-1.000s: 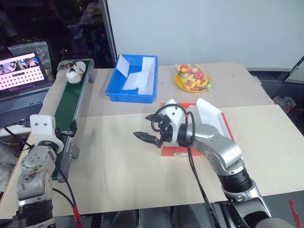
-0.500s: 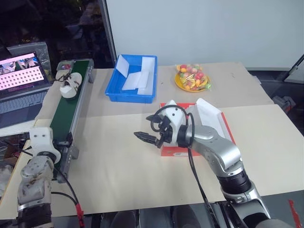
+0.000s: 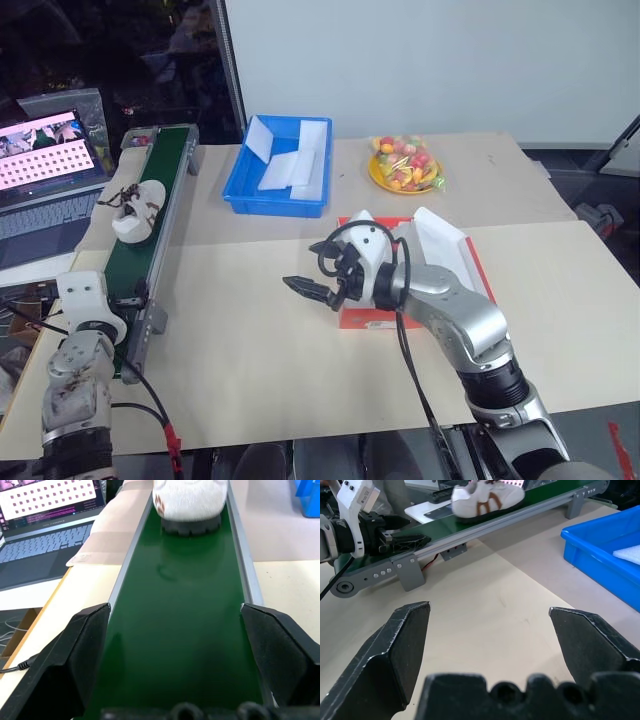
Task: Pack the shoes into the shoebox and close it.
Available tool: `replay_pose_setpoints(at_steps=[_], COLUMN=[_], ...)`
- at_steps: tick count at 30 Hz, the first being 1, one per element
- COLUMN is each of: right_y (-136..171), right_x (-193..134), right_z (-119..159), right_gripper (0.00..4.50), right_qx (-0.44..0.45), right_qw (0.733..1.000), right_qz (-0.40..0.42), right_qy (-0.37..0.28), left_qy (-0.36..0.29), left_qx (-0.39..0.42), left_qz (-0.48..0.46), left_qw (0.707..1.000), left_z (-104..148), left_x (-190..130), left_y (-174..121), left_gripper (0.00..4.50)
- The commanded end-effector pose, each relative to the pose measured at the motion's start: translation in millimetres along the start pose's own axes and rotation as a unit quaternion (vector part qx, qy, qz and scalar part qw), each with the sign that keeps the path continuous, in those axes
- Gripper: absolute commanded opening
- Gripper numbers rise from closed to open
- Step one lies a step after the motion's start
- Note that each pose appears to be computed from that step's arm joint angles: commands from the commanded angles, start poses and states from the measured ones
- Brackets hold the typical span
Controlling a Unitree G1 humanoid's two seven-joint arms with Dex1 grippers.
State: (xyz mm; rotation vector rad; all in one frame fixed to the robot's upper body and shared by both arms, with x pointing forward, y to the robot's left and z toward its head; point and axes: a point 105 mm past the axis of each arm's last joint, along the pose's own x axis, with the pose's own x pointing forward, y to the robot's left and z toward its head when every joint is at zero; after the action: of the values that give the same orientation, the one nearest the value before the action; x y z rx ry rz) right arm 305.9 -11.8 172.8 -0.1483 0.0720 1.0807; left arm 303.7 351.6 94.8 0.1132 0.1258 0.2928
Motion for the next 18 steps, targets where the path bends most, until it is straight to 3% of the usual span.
replay_pose_setpoints(at_steps=[1, 14, 18], right_y=[0.1, -2.4, -4.2], right_x=[-3.6, -5.4, -5.8], right_z=[14.9, 18.0, 19.3], right_gripper=[4.5, 4.5, 4.5], right_qx=[-0.012, -0.012, -0.013], right_qw=[0.999, 0.999, 0.999], right_qz=[-0.004, -0.01, -0.014], right_qy=[-0.03, -0.034, -0.036], left_qy=[-0.029, -0.028, -0.044], left_qx=[0.001, -0.014, -0.024], left_qz=[0.005, -0.011, -0.023], left_qw=[1.0, 0.999, 0.998], left_z=[15.4, 13.4, 21.5], left_x=[1.4, 5.5, 6.3], left_y=[0.9, -13.4, -19.8], left_gripper=[4.46, 4.46, 3.42])
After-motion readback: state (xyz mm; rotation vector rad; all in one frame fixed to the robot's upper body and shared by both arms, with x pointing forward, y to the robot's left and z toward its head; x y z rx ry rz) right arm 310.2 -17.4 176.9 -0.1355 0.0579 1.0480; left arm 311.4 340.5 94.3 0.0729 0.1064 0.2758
